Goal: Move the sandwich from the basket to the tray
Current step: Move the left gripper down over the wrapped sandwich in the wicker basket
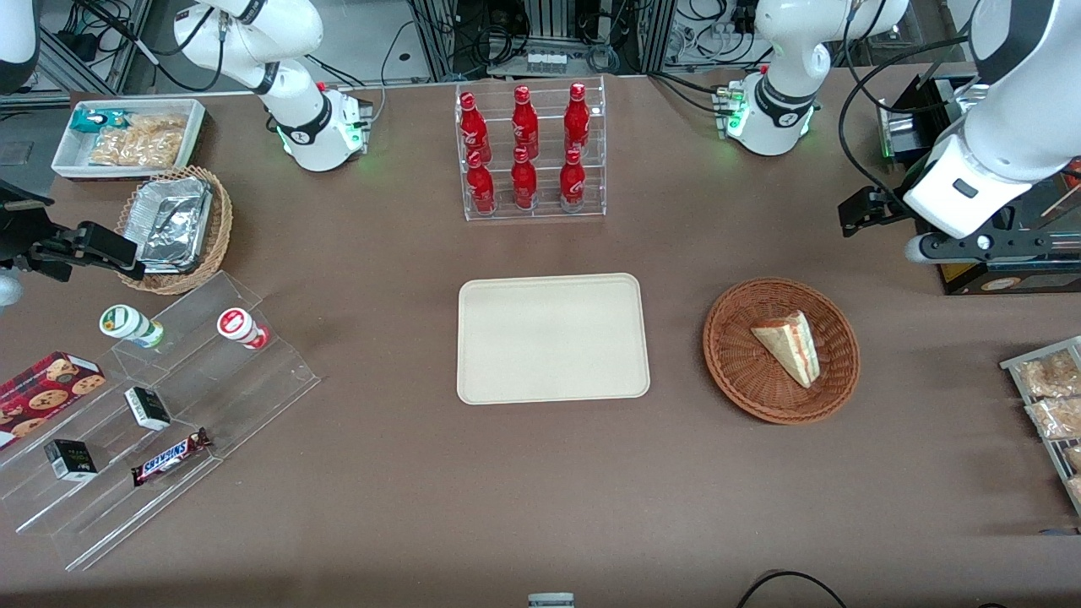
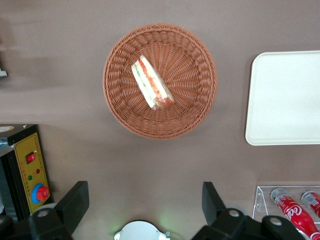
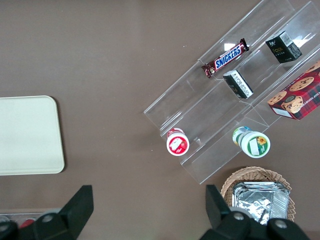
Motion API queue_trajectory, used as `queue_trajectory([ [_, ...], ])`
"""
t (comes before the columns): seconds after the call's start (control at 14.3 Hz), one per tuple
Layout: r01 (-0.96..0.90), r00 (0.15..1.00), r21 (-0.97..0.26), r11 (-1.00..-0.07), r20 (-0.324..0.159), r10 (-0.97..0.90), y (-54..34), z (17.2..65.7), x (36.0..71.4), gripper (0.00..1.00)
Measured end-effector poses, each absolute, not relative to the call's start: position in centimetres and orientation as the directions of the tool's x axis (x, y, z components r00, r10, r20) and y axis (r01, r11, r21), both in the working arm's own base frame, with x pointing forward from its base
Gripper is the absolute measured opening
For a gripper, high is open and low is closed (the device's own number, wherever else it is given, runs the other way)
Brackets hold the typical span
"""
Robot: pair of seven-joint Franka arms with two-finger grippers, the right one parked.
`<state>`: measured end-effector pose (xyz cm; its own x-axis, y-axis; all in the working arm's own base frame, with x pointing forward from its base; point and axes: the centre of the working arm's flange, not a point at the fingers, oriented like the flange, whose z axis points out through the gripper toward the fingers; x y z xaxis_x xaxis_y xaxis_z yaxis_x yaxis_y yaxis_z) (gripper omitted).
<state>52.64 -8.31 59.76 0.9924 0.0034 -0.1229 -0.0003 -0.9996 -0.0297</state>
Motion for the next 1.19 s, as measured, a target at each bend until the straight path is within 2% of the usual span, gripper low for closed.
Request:
queue_trajectory([
  [0.21, -0.033, 0.994, -0.021, -0.999, -0.102, -0.030, -8.3, 59.6, 53.3, 1.00],
  [0.56, -0.044, 0.979, -0.014, -0.999, -0.200, -0.040, -8.2, 53.3, 54.9, 1.00],
  [0.84, -0.046, 0.972, -0.002, -0.999, -0.230, -0.044, -8.1, 45.3, 56.3, 1.00],
  [1.19, -0.042, 0.980, 0.016, -0.999, -0.192, -0.044, -7.8, 36.5, 56.5, 1.00],
])
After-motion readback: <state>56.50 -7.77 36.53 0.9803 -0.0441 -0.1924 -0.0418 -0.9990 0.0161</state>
